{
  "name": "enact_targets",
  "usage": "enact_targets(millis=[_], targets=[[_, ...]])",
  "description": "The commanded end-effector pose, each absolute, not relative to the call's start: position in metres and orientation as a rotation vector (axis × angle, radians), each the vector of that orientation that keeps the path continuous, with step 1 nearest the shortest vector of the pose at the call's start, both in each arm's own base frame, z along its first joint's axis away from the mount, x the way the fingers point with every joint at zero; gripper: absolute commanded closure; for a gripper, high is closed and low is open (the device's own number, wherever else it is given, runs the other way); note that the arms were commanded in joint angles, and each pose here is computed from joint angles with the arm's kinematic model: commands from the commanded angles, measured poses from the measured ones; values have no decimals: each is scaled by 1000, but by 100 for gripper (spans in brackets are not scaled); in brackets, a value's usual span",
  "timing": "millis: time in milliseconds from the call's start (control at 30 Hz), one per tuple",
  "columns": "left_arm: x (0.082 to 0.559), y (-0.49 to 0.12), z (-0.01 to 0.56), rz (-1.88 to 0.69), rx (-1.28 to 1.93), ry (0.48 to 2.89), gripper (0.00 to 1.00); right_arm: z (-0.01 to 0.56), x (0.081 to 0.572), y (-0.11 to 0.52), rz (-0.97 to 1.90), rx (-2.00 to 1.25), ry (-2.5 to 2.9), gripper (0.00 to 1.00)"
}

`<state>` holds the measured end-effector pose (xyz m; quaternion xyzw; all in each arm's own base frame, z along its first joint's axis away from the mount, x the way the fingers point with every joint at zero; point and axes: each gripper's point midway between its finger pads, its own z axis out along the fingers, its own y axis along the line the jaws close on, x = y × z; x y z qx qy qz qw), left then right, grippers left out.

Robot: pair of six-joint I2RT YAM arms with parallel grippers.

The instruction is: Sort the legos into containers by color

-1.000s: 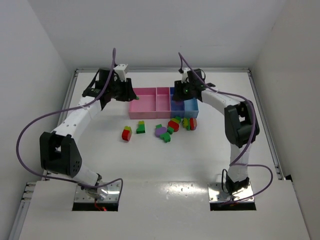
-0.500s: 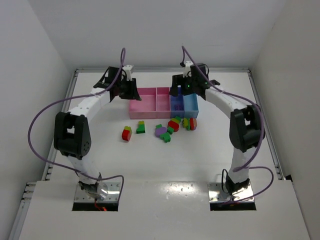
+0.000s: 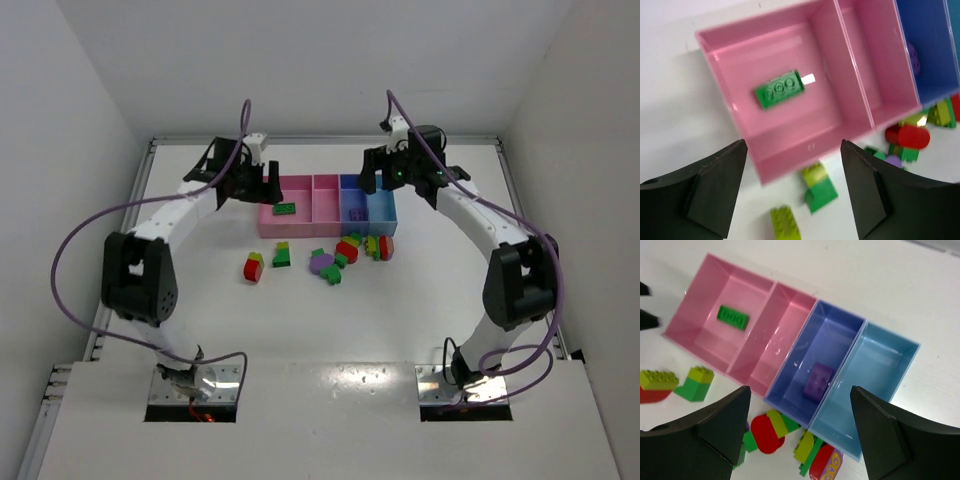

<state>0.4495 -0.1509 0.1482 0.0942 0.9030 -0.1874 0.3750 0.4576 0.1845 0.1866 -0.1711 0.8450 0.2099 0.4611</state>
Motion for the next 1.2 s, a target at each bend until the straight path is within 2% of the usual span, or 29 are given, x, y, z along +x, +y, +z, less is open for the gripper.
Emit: enact_targets(millis=[0, 33, 133, 267, 367, 500, 700, 900, 1167], targets=[[404, -142, 190, -391, 367, 2218, 18, 196, 455, 186, 528, -492, 2031, 19], [383, -135, 197, -343, 421, 2217, 20, 196, 455, 186, 528, -492, 2031, 19], [352, -100, 171, -188, 445, 2329, 26, 191, 454, 188, 540, -498, 2040, 19], [312, -71, 146, -138, 487, 2511, 35, 186, 456, 185, 549, -495, 2051, 19], [291, -78, 136, -217, 527, 2568, 43, 182, 455, 187, 561, -501, 2059, 19], [273, -83, 119, -287, 485, 2630, 46, 183, 457, 188, 560, -502, 2049, 19], [265, -112, 116, -392, 508, 2632, 46, 184, 454, 187, 560, -502, 2048, 19], [265, -119, 94, -406, 423, 2704, 40, 182, 449, 183, 539, -516, 2055, 19], [267, -103, 79, -242, 325, 2762, 37, 174, 448, 175, 539, -500, 2075, 19]])
